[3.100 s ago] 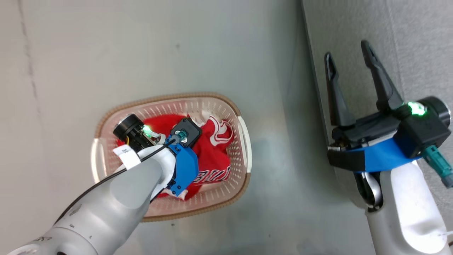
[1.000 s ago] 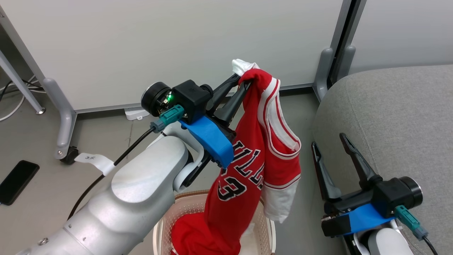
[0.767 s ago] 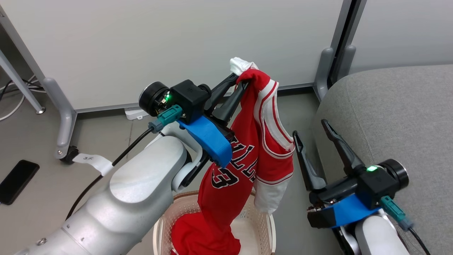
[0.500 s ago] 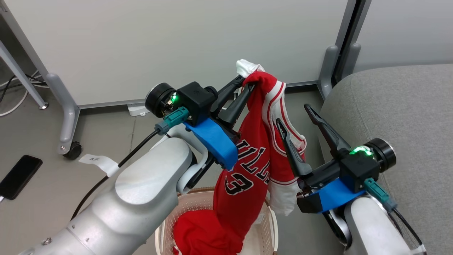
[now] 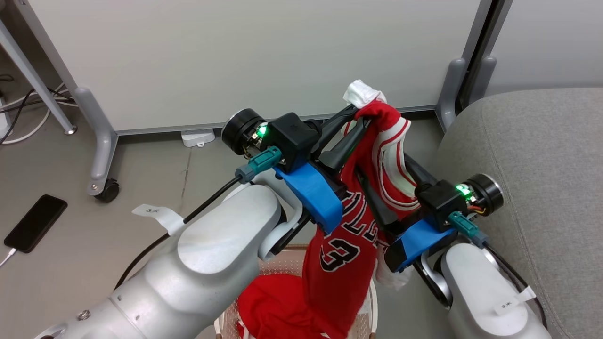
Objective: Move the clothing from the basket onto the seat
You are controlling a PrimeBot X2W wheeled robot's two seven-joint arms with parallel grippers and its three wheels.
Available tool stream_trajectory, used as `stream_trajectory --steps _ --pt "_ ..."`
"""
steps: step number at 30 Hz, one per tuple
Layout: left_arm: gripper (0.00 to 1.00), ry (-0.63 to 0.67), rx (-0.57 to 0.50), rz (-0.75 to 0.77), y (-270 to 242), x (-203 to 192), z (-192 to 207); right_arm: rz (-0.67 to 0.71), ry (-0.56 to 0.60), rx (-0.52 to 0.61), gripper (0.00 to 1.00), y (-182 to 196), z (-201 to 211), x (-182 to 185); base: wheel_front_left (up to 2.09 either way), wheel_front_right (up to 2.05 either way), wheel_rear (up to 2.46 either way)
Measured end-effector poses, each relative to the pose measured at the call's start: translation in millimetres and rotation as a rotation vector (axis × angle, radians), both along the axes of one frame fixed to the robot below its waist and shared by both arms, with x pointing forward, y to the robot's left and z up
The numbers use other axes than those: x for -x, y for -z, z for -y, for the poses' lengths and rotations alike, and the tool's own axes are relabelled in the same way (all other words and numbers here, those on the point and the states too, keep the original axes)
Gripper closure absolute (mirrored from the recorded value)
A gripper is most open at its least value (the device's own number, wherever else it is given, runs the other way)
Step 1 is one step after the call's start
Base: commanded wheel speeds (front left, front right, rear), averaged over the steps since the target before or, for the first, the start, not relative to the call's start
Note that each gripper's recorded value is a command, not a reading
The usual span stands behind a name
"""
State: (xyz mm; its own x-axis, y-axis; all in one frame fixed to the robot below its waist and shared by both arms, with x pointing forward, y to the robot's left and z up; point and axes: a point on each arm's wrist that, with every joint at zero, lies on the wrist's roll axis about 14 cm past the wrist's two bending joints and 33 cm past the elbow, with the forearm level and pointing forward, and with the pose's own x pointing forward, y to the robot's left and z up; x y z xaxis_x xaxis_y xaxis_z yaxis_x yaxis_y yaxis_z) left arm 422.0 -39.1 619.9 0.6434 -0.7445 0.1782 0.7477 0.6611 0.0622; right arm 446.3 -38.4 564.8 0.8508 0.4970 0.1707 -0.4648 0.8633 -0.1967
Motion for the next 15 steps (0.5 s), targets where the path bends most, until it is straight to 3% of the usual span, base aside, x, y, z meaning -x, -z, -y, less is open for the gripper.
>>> stream_trajectory --steps 1,2,3,15 --pt "1.00 0.001 0.001 0.000 -0.1 0.2 0.6 -0.016 -0.005 0.006 0.06 5.3 -1.7 -0.1 0.00 0.00 0.00" --pt "1.00 0.004 0.002 0.001 -0.6 0.8 1.5 -0.038 -0.007 0.008 0.72 11.6 -2.6 -0.4 0.00 0.00 0.00" --pt "1.00 0.006 0.003 0.003 -0.7 1.1 1.9 -0.053 -0.008 0.003 1.00 15.6 -3.3 -0.4 0.00 0.00 0.00" --pt "1.00 0.005 0.002 0.003 0.6 -0.2 1.5 -0.060 -0.020 -0.037 1.00 11.5 -9.2 -2.1 0.00 0.00 0.00"
